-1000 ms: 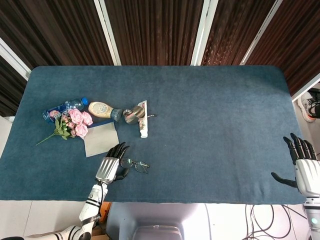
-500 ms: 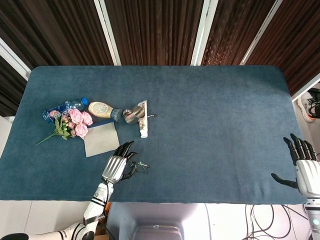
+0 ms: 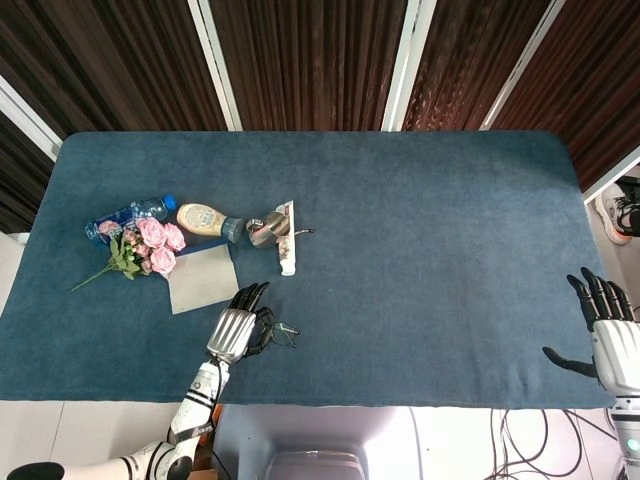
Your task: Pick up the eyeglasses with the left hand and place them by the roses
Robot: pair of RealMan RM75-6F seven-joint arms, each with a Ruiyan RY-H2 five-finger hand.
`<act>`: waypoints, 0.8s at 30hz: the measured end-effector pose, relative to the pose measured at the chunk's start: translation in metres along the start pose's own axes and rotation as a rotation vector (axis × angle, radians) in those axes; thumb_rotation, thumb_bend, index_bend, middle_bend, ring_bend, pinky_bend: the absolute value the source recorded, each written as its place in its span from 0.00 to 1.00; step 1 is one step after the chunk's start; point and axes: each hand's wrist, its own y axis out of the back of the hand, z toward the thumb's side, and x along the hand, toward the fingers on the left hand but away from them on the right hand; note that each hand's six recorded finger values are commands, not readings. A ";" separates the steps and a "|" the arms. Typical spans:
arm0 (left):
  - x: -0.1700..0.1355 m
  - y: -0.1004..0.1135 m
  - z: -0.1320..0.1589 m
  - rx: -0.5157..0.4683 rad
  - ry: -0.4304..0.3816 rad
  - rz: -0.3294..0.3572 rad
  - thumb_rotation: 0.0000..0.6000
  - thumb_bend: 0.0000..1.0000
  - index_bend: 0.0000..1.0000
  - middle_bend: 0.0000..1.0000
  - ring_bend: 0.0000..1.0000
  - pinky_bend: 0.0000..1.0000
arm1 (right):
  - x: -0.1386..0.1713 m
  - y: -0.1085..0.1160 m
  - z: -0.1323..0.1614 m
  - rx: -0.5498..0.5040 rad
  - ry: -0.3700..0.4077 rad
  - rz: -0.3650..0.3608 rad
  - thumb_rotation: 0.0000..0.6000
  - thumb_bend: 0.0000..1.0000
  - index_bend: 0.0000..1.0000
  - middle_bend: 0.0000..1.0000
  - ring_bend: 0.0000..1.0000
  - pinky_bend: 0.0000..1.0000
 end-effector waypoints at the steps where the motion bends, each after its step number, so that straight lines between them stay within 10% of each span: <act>1: 0.000 0.000 0.000 0.001 0.000 0.001 1.00 0.41 0.53 0.06 0.00 0.10 | 0.000 0.000 0.000 0.000 0.000 0.000 1.00 0.15 0.00 0.00 0.00 0.00; 24: 0.002 0.026 -0.009 -0.061 0.030 0.129 1.00 0.44 0.66 0.12 0.01 0.07 | 0.001 -0.002 0.002 0.002 0.009 0.008 1.00 0.15 0.00 0.00 0.00 0.00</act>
